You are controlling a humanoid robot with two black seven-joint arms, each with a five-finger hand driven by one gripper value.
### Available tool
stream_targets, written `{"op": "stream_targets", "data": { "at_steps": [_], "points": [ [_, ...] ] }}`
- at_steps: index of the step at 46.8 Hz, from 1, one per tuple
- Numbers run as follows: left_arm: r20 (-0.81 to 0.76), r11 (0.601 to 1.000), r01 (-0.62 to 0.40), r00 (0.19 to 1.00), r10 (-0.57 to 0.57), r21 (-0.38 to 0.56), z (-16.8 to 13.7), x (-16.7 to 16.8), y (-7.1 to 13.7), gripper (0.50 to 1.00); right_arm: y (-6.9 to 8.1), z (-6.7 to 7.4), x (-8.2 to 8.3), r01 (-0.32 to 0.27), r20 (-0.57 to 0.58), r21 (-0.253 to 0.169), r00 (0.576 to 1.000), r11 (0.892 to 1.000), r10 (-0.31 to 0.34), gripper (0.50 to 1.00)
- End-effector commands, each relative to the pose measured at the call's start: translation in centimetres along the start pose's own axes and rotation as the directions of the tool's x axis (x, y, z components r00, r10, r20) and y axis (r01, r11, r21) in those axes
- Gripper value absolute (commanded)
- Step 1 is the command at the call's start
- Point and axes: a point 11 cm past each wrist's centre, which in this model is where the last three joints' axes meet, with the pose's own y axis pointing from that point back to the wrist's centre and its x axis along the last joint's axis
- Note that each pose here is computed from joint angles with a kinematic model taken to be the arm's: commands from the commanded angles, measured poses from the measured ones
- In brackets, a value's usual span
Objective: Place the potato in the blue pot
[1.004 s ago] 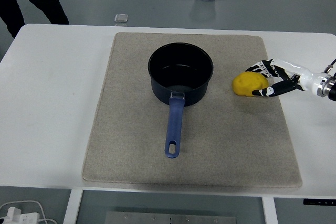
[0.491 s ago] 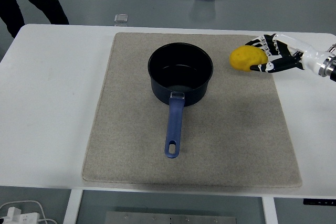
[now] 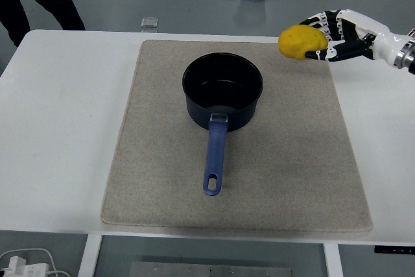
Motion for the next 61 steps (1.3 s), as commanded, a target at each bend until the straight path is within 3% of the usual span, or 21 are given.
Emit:
{"op": "stream_targets", "data": {
  "at_steps": [1, 12, 17, 33, 39, 57, 61],
  "points": [
    [0.0, 1.0, 0.001, 1.0, -0.001, 0.0, 0.0, 0.0, 0.0, 0.996, -0.7, -0.4, -0.7, 0.024, -0.009, 0.004, 1.0, 1.0, -0.024, 0.552],
    [0.0, 1.0, -0.001, 1.0, 0.001, 0.0, 0.0, 0.0, 0.0, 0.996, -2.7, -1.2, -3.1, 0.068, -0.001, 0.033, 0.998, 0.997, -0.068, 0.552],
    [0.0, 1.0, -0.001, 1.0, 0.001, 0.0, 0.0, 0.0, 0.0, 0.996, -3.9, -2.3, -3.8, 0.085, -0.009, 0.055, 0.996, 0.995, -0.085, 0.554],
    [-0.002, 1.0, -0.002, 1.0, 0.002, 0.0, 0.0, 0.1, 0.0, 0.996, -7.2, -3.7, -6.6, 0.137, -0.037, 0.063, 0.99, 0.988, -0.135, 0.558],
    [-0.002, 1.0, -0.002, 1.0, 0.002, 0.0, 0.0, 0.1, 0.0, 0.996, -8.7, -4.9, -7.9, 0.157, -0.046, 0.083, 0.987, 0.984, -0.153, 0.558],
    [-0.003, 1.0, -0.005, 1.0, 0.005, 0.0, 0.0, 0.2, 0.0, 0.996, -11.1, -5.4, -11.5, 0.196, -0.04, 0.092, 0.98, 0.976, -0.193, 0.568],
    [-0.004, 1.0, -0.01, 1.0, 0.01, 0.0, 0.0, 0.3, 0.0, 0.996, -11.1, -5.3, -11.7, 0.195, -0.038, 0.089, 0.981, 0.977, -0.192, 0.568]
  ]
}}
